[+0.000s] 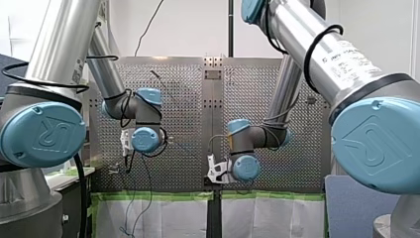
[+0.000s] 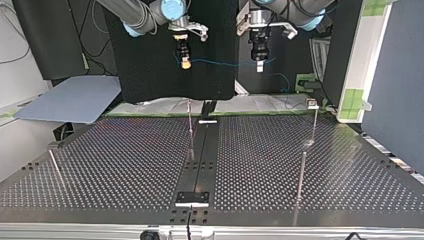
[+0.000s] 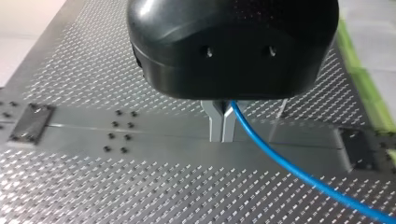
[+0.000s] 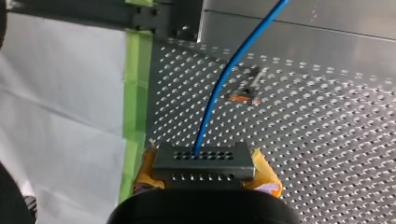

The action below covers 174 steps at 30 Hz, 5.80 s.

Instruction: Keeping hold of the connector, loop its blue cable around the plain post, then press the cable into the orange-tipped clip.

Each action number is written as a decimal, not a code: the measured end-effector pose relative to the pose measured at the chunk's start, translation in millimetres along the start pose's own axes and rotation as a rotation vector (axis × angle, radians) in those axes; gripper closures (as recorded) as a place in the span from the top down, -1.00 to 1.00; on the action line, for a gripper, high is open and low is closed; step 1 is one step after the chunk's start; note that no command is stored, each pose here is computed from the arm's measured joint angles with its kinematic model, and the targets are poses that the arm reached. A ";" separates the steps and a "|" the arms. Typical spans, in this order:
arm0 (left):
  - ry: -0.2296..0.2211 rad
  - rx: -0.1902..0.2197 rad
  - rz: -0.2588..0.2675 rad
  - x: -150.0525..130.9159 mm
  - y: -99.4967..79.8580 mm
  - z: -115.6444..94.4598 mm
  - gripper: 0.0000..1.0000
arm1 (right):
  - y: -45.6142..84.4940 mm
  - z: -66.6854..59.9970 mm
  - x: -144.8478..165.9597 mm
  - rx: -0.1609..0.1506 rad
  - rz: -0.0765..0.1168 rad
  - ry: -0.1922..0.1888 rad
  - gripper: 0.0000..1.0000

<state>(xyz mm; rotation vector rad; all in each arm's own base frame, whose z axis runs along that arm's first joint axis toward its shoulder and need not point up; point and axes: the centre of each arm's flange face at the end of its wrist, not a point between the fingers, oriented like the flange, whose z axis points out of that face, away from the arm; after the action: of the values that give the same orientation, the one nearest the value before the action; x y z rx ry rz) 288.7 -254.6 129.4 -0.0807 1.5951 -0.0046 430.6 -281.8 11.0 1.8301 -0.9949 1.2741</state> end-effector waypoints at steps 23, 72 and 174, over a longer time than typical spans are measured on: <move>-0.173 -0.158 -0.224 -124.5 -11.3 42.8 -1.00 | -6.8 27.0 177.7 0.079 0.098 0.193 -1.00; -0.331 -0.251 -0.296 -371.5 51.9 147.2 -1.00 | 5.7 -2.0 460.7 0.304 0.082 0.408 -1.00; 0.051 -0.135 -0.331 -199.8 131.5 299.3 1.00 | -77.9 138.6 97.2 0.202 -0.048 0.021 -1.00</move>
<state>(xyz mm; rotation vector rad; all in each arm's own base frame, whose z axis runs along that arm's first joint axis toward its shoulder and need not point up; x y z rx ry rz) 585.9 -98.3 314.0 -0.4517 1.6162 -0.1579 580.0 -383.7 55.8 1.9755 -0.8307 1.4041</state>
